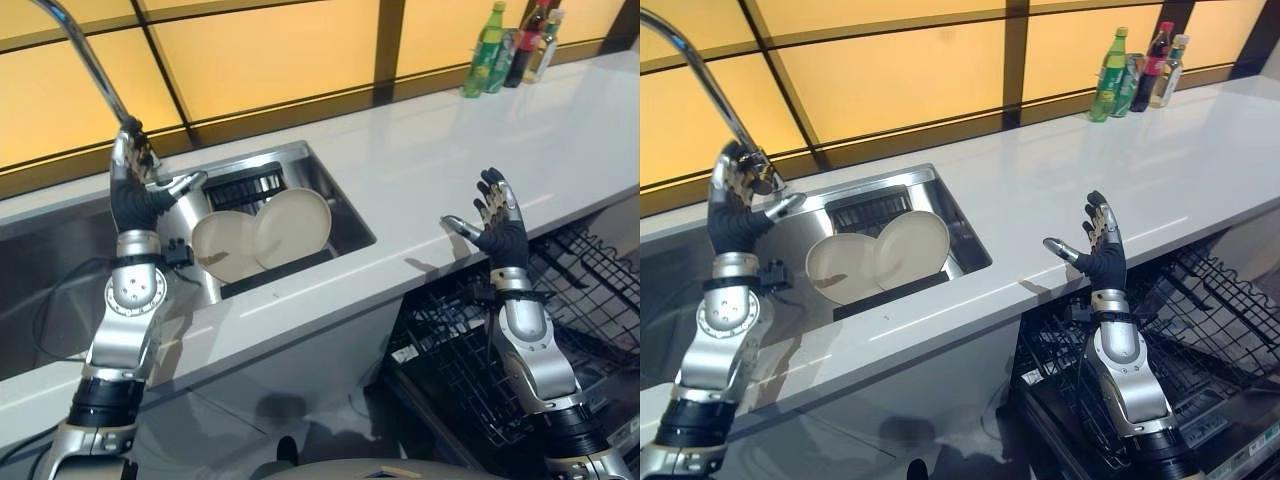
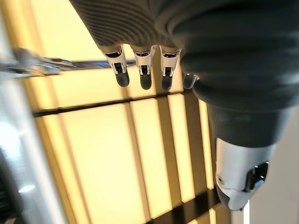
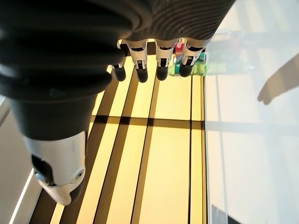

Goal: Pick up plates and place into dishwasher.

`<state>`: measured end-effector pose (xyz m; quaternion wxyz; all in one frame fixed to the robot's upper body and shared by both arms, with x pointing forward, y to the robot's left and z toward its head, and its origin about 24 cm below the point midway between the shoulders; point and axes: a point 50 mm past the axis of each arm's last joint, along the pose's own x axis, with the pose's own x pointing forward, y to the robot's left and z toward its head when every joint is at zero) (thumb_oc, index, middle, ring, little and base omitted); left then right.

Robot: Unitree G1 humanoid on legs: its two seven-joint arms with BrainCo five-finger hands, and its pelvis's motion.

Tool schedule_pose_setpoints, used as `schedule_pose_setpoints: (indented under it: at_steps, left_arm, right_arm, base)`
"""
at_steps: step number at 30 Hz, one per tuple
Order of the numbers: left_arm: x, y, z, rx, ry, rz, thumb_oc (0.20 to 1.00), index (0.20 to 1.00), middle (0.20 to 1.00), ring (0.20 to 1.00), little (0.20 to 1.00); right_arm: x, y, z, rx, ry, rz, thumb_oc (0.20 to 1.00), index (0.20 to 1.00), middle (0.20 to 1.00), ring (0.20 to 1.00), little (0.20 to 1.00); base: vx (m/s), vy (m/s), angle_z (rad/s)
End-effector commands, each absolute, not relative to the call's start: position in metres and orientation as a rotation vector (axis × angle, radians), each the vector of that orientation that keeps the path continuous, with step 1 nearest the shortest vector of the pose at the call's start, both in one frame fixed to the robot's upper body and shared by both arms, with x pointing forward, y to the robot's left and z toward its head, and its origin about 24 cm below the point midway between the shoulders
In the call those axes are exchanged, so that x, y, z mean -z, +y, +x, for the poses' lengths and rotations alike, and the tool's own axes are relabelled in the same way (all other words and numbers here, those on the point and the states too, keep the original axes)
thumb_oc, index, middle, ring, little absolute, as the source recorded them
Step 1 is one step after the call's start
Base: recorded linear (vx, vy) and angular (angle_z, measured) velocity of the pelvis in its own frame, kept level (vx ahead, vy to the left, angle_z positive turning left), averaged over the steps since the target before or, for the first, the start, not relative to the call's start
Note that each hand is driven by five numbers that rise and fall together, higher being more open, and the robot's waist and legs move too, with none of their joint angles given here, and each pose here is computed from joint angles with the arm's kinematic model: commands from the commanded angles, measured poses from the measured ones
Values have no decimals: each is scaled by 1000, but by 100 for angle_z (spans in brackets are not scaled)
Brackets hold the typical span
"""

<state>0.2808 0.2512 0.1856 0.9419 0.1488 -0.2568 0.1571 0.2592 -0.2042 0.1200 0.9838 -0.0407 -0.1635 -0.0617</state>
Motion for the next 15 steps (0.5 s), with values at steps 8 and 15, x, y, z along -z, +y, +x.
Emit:
schedule_pose_setpoints:
  at_steps: [8,15]
  left_arm:
    - [-198,253,304,-271,-510,472,1000,1000,1000,1000,1000]
    - [-186,258,316,-280,-422,474,1000,1000,1000,1000,1000]
  right_arm:
    - [-143,-201,262,65,-409,-99,1000,1000,1000,1000,1000]
    - [-153,-207,269,53,-432,-142,1000,1000,1000,1000,1000]
  base:
    - [90,106,-18]
    - [23,127,-14]
